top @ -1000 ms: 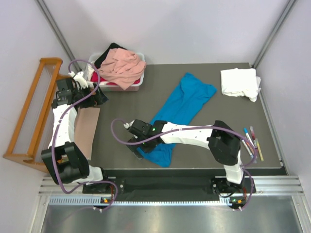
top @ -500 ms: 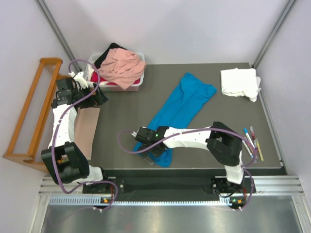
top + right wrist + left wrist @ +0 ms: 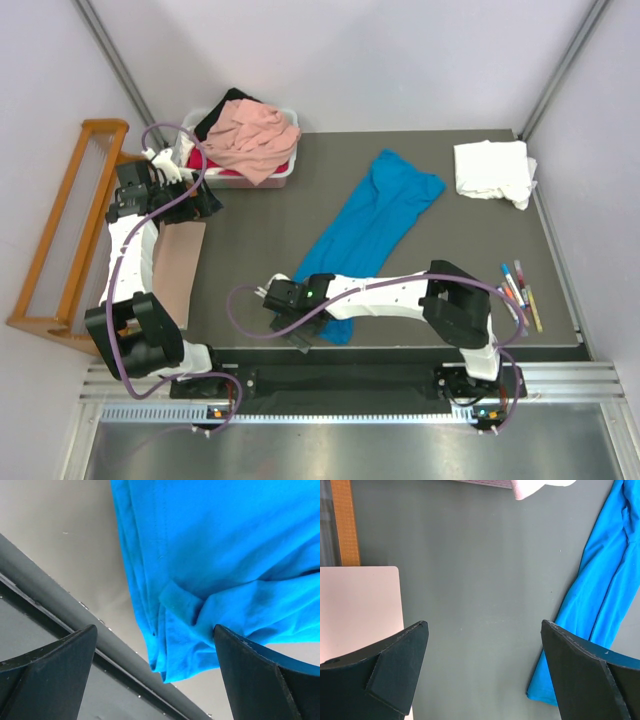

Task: Fold and stack the t-shirts
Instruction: Fold the tshirt

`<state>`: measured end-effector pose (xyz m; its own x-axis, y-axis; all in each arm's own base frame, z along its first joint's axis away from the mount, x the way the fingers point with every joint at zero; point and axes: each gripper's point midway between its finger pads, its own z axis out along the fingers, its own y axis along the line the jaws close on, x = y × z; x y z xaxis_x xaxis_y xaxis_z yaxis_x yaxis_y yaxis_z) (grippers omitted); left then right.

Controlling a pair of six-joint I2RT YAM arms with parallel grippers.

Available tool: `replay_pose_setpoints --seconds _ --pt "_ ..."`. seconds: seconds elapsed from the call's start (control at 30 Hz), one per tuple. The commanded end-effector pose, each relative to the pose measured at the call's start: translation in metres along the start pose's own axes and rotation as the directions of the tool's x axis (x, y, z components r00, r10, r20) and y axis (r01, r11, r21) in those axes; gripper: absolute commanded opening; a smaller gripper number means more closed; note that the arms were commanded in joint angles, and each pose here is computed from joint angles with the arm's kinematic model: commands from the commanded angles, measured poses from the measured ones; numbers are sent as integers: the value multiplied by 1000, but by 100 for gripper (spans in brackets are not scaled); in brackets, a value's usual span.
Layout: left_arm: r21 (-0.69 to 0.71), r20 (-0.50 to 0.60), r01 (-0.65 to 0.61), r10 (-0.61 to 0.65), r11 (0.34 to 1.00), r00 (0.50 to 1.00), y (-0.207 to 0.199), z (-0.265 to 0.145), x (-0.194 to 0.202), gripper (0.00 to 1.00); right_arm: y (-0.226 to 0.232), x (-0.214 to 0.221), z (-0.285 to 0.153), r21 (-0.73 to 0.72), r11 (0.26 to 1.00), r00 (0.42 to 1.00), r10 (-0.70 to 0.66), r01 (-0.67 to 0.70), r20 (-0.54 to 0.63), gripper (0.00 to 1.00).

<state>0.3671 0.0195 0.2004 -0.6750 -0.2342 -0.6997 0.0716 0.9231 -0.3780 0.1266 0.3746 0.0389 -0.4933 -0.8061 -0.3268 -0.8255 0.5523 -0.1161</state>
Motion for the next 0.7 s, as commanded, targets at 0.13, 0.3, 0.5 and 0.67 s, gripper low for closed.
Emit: replay_pose_setpoints --seconds 0.13,0.3,0.5,0.67 --pt "8 51 -41 41 999 998 -6 -12 -15 99 11 -13 0 -18 1000 1000 10 -9 30 100" --pt "-3 52 -45 45 999 998 -5 -13 -14 99 12 -18 11 -10 1000 1000 -4 4 25 96" --pt "-3 52 -46 46 999 998 -5 -14 -14 99 15 -28 26 -34 999 1000 -1 2 30 96" --pt "-6 47 -42 42 999 998 -4 -13 -11 99 9 -33 39 -32 999 999 -16 17 36 91"
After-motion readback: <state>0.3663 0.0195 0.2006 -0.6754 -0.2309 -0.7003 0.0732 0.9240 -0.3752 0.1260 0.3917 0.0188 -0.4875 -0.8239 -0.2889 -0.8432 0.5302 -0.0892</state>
